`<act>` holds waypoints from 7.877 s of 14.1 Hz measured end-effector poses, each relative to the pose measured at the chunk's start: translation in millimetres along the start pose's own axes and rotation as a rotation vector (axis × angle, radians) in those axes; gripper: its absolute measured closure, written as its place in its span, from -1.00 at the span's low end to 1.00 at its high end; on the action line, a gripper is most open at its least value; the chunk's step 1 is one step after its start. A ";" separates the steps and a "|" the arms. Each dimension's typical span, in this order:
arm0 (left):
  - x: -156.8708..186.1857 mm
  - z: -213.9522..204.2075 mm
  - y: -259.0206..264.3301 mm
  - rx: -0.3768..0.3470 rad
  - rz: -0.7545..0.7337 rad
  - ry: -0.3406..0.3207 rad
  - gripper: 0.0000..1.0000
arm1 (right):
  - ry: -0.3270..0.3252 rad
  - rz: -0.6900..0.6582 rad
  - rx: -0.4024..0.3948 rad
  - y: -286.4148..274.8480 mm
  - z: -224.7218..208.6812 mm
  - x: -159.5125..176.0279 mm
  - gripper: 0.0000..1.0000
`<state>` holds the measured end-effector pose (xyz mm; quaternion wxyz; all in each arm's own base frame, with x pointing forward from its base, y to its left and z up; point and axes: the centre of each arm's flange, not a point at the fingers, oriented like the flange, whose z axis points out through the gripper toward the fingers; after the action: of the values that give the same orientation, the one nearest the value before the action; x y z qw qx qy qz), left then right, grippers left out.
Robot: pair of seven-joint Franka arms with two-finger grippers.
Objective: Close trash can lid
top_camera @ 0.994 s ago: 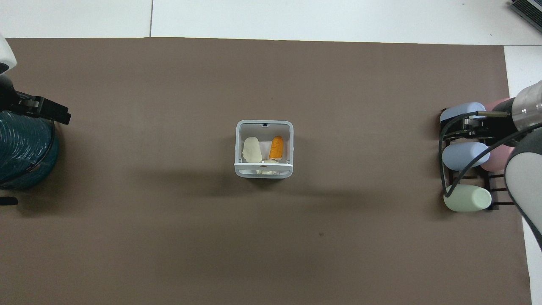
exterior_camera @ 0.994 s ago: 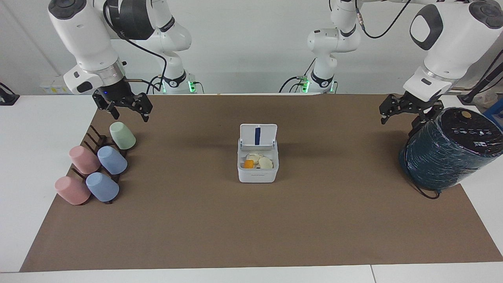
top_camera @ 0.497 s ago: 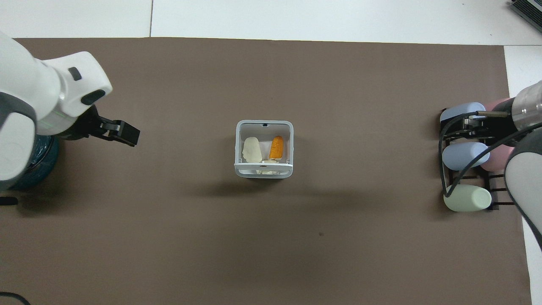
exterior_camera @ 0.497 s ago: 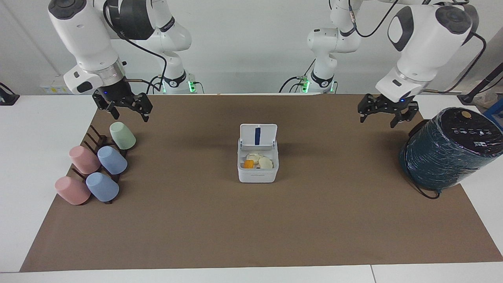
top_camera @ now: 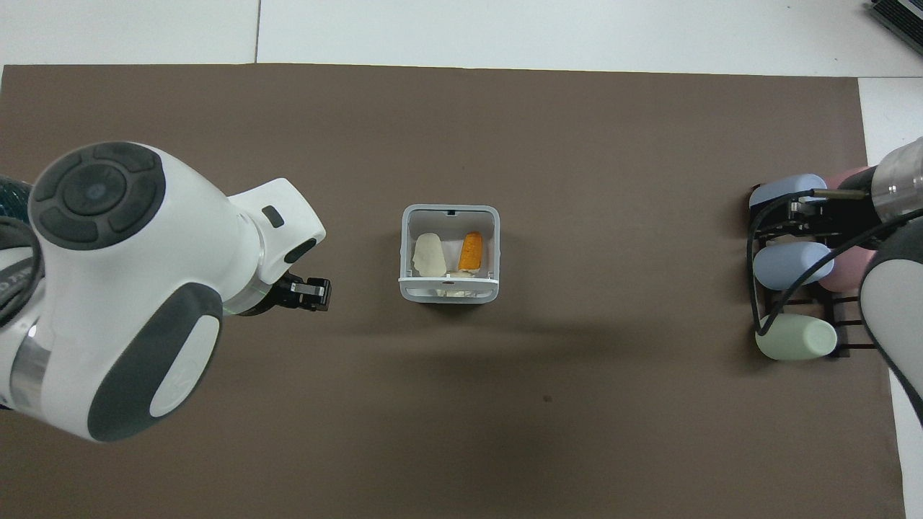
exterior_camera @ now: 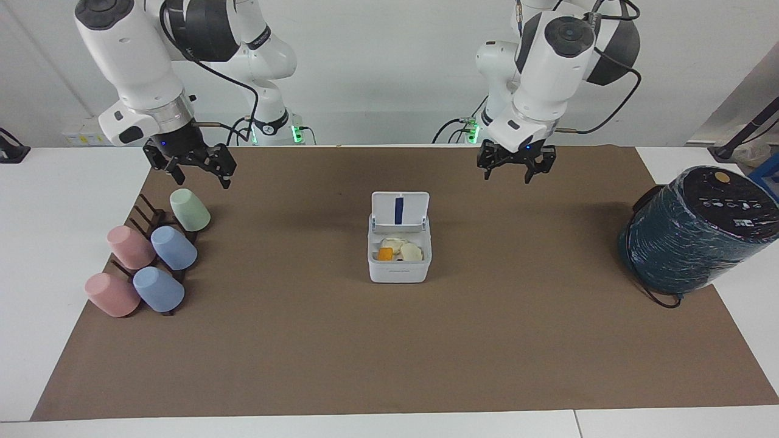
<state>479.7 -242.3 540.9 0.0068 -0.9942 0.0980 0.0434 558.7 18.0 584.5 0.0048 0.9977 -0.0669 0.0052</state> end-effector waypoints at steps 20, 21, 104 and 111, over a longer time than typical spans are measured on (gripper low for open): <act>-3.5 65.5 135.3 -0.273 -0.163 0.240 0.77 | 0.000 0.000 0.000 0.0 0.0 0.0 -1.00; -1.0 68.1 135.5 -0.276 -0.168 0.245 0.81 | 0.000 0.000 0.000 0.0 0.0 0.0 -1.00; 82.3 123.5 116.6 -0.466 -0.815 0.292 0.98 | 0.000 0.000 0.000 0.0 0.0 0.0 -1.00; 89.8 131.0 119.4 -0.476 -0.816 0.310 0.98 | 0.000 0.000 0.000 0.0 0.0 0.0 -1.00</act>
<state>532.9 -373.9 401.9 -0.2185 -0.9203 -0.3119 -0.0898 558.7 17.9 584.5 0.0048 0.9977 -0.0670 0.0052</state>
